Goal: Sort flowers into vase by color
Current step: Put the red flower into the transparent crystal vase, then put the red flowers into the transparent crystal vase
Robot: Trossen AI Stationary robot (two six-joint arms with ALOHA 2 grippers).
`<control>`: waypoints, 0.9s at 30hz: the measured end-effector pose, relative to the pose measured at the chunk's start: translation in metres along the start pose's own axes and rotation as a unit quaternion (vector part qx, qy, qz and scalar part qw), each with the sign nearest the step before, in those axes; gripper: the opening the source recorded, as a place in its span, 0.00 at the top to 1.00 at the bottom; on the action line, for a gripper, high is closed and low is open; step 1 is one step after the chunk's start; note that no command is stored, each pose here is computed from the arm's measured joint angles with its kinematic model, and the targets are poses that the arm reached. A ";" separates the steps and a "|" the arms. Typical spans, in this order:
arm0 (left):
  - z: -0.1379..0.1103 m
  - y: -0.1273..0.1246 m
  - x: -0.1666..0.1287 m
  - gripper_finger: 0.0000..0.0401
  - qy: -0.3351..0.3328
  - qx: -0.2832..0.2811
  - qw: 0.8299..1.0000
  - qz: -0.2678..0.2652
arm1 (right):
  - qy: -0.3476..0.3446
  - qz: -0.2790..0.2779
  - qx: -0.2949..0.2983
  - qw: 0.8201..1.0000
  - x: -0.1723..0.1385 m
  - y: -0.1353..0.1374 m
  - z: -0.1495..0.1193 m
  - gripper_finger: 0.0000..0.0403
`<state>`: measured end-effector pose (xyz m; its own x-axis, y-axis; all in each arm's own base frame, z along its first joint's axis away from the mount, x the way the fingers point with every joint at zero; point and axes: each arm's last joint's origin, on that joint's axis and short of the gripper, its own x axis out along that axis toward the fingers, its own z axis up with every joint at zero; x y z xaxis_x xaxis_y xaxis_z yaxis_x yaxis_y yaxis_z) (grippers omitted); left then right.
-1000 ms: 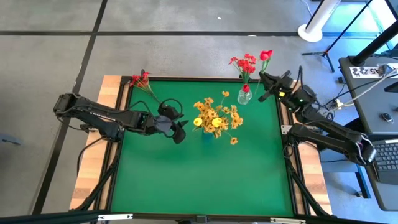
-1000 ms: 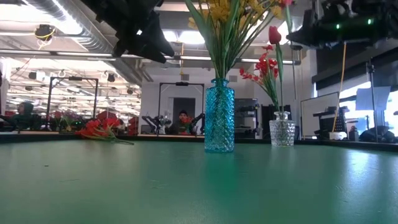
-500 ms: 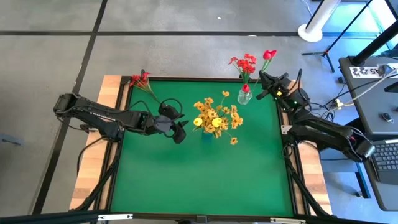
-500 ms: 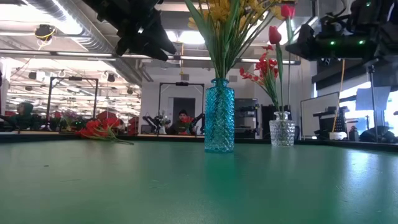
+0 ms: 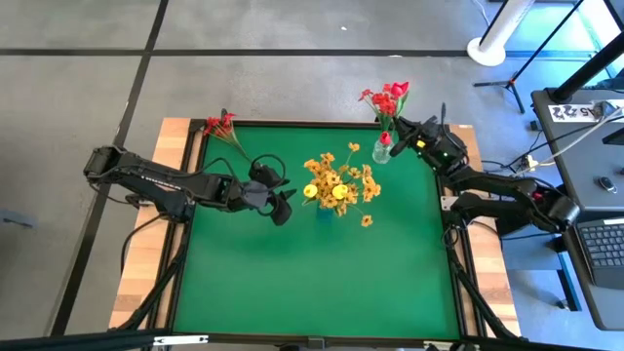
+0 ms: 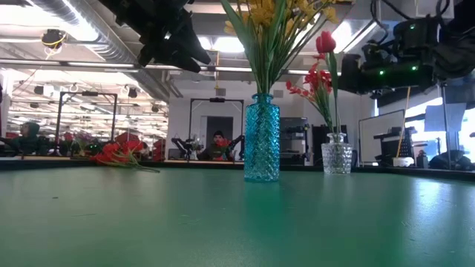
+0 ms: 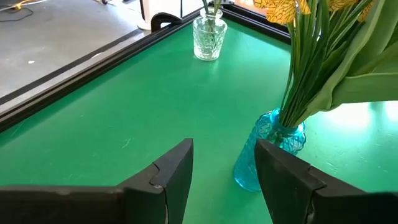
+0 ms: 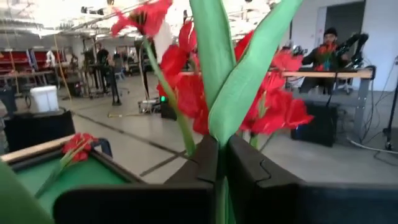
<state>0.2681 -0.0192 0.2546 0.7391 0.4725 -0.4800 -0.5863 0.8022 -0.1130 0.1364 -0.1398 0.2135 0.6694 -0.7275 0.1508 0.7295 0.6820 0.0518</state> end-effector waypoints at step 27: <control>-0.024 0.041 0.002 0.59 0.093 -0.178 0.962 0.185 | 0.047 0.117 0.057 0.990 -0.050 0.007 0.027 0.25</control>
<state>0.2377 0.0057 0.2282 0.4052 0.6013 -0.6887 -0.8988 0.3998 -0.1797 0.1044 -0.0972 0.2328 0.8325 -0.5483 0.0799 0.5355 0.8331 0.1383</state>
